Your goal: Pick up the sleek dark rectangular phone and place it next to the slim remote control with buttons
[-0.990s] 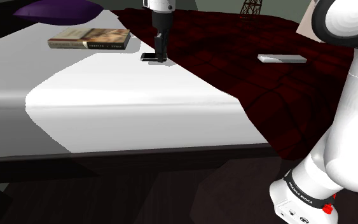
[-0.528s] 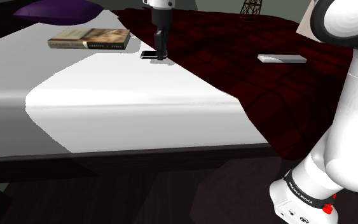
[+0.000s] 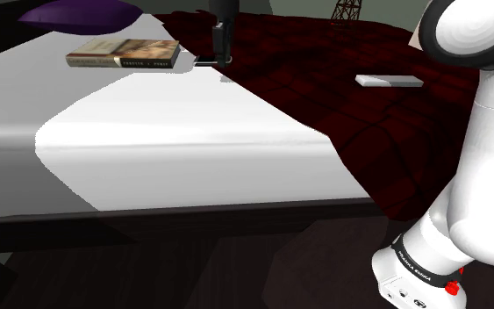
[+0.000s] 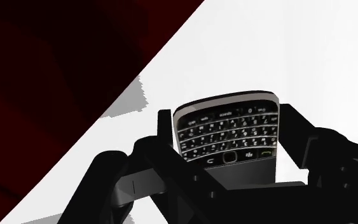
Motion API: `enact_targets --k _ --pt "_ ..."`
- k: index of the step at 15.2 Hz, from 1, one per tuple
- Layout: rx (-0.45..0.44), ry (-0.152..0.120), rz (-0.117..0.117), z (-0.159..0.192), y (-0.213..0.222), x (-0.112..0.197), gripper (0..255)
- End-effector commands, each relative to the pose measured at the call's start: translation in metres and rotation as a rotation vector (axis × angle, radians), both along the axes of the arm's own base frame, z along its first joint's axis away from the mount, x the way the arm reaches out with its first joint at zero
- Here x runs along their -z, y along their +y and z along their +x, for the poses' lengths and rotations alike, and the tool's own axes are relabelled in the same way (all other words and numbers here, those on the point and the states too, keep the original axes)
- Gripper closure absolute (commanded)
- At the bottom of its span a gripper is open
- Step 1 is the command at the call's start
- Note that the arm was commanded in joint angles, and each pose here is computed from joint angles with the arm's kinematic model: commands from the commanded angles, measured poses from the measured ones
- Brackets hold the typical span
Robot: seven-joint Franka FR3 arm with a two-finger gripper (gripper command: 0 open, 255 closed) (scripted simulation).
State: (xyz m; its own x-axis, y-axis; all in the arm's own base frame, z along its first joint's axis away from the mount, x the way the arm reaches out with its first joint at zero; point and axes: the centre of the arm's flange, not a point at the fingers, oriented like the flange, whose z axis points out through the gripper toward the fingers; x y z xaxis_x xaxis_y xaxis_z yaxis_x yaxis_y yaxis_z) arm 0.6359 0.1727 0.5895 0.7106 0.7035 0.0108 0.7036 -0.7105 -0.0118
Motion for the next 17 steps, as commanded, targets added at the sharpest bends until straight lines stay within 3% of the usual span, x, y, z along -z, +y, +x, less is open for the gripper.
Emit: enact_targets --k 1,6,17 --pt "0.0 0.0 0.0 0.0 0.001 -0.01 255" --pt "0.0 0.0 0.0 0.0 0.001 -0.036 255" --pt "0.0 0.0 0.0 -0.102 -0.103 -0.036 255"
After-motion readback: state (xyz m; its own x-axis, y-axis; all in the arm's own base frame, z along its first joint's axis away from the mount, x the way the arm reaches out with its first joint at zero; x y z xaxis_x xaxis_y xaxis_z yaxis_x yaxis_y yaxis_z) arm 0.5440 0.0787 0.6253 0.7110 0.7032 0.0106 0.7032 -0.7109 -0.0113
